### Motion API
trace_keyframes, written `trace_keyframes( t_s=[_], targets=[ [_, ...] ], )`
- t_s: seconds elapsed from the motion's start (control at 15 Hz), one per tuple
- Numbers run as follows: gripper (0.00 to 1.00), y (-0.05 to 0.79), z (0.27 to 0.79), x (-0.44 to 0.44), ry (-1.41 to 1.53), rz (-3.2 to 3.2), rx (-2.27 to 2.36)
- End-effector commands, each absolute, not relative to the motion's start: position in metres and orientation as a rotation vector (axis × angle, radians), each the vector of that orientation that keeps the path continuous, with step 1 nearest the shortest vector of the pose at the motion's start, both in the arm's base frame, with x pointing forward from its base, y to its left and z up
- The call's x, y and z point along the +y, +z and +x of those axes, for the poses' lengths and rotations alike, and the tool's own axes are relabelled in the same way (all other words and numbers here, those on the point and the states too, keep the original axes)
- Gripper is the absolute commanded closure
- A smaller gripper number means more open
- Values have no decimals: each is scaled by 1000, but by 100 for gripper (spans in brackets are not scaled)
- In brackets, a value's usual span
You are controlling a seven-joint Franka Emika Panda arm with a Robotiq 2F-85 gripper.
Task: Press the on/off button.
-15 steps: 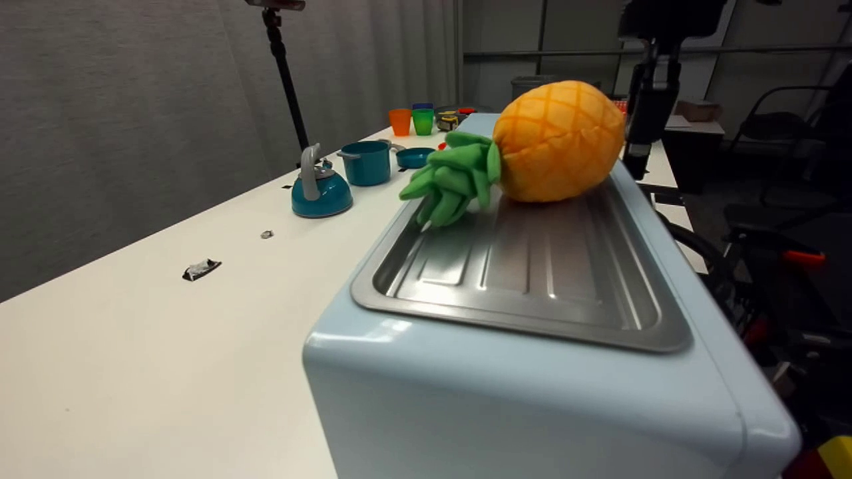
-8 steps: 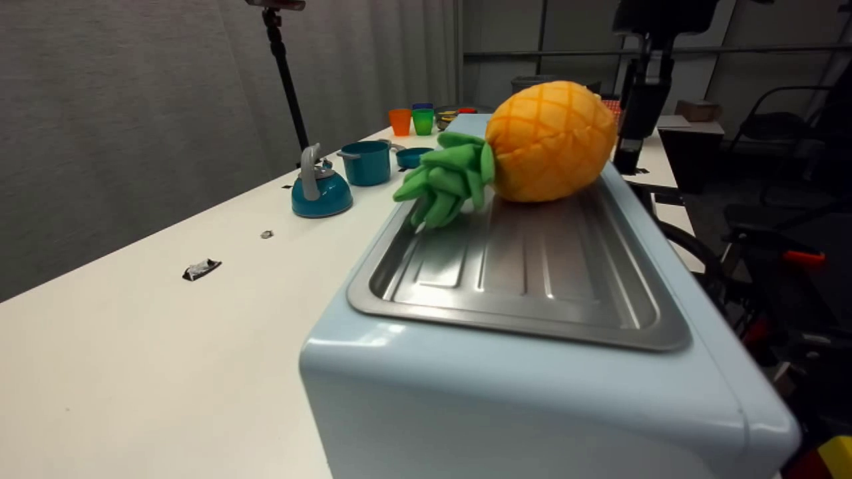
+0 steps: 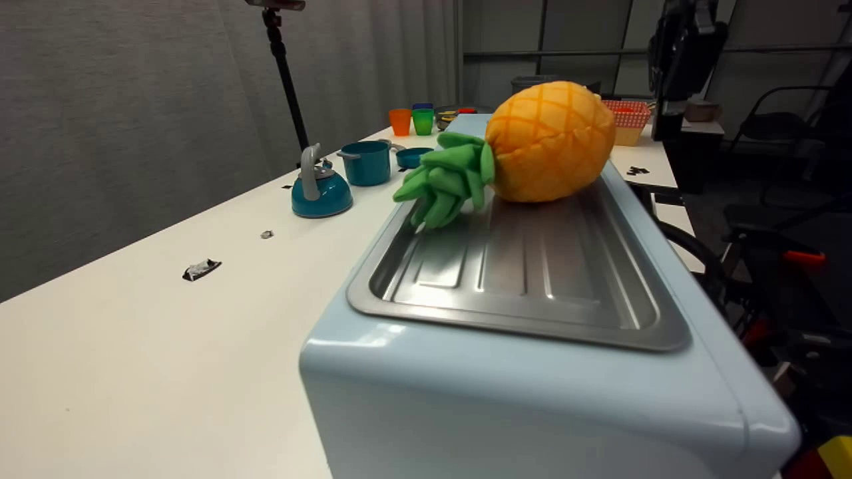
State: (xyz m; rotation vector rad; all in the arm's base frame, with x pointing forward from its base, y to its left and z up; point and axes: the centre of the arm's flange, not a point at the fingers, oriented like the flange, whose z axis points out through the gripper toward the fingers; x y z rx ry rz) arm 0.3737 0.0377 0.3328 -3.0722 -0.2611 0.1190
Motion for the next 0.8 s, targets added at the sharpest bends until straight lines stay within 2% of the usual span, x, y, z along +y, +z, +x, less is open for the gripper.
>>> trace_keyframes(
  t_s=[0.0, 0.73],
  targets=[
    [100, 376, 366, 24, 101, -3041, -331],
    [100, 418, 334, -1, -99, -2823, -308]
  ],
)
